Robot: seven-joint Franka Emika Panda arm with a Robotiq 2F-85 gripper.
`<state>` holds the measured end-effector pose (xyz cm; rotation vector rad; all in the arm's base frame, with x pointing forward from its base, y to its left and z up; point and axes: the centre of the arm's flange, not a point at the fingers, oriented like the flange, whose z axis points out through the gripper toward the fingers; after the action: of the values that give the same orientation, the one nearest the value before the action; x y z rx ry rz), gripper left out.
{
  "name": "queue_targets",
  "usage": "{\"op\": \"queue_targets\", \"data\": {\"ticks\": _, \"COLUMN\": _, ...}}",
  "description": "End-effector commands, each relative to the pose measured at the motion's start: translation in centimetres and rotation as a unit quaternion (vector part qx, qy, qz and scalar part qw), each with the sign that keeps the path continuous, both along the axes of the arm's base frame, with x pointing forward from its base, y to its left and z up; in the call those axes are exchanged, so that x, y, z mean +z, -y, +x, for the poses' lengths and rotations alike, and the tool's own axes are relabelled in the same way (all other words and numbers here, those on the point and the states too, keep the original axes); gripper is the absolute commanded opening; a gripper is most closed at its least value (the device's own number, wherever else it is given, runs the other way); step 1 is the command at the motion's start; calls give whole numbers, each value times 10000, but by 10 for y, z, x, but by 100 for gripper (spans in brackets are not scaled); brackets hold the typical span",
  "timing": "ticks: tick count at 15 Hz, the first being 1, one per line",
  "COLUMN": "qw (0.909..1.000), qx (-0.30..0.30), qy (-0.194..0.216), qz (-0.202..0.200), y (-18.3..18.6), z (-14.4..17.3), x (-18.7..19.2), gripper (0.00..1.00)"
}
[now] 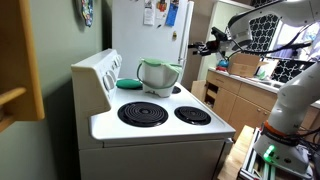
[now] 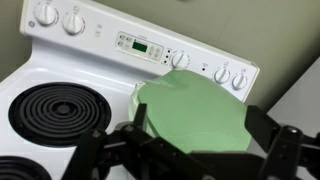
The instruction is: Close the green lid of the bin completely
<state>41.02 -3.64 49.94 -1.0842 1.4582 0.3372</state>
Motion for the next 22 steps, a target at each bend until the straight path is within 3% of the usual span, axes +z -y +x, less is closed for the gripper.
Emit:
{"op": "queue_targets", "data": {"ticks": 1, "qw": 9949, "qx": 496, "qy": 320, "qz": -820, "y": 18, "z": -24, "x": 11, "gripper": 100}}
{"op": "queue_targets", "data": {"ticks": 5, "qw": 9770, "qx": 973, "qy": 734, "qz": -1747, "y": 34, "z": -34, "x": 22, "gripper": 100}}
{"op": "queue_targets", "data": {"ticks": 10, "qw": 9385, "qx": 1516, "qy": 1475, "qz": -2730, "y": 49, "z": -39, "x": 37, "gripper": 100}}
{"op": "queue_targets", "data": {"ticks": 13, "qw": 9203, "qx": 1664, "qy": 1913, "qz": -2979, "y": 56, "z": -40, "x": 44, "gripper": 100}}
{"op": "queue_targets", "data": {"ticks": 14, "qw": 9210, "qx": 1623, "qy": 1815, "qz": -3040, "y": 59, "z": -41, "x": 46, "gripper": 100}}
{"op": "queue_targets", "data": {"ticks": 15, "qw": 9281, "qx": 1550, "qy": 1732, "qz": -2909, "y": 51, "z": -35, "x": 44, "gripper": 100}}
{"op": "queue_targets", "data": {"ticks": 22, "qw": 9272, "qx": 1557, "qy": 1742, "qz": -2927, "y": 50, "z": -34, "x": 44, "gripper": 100}}
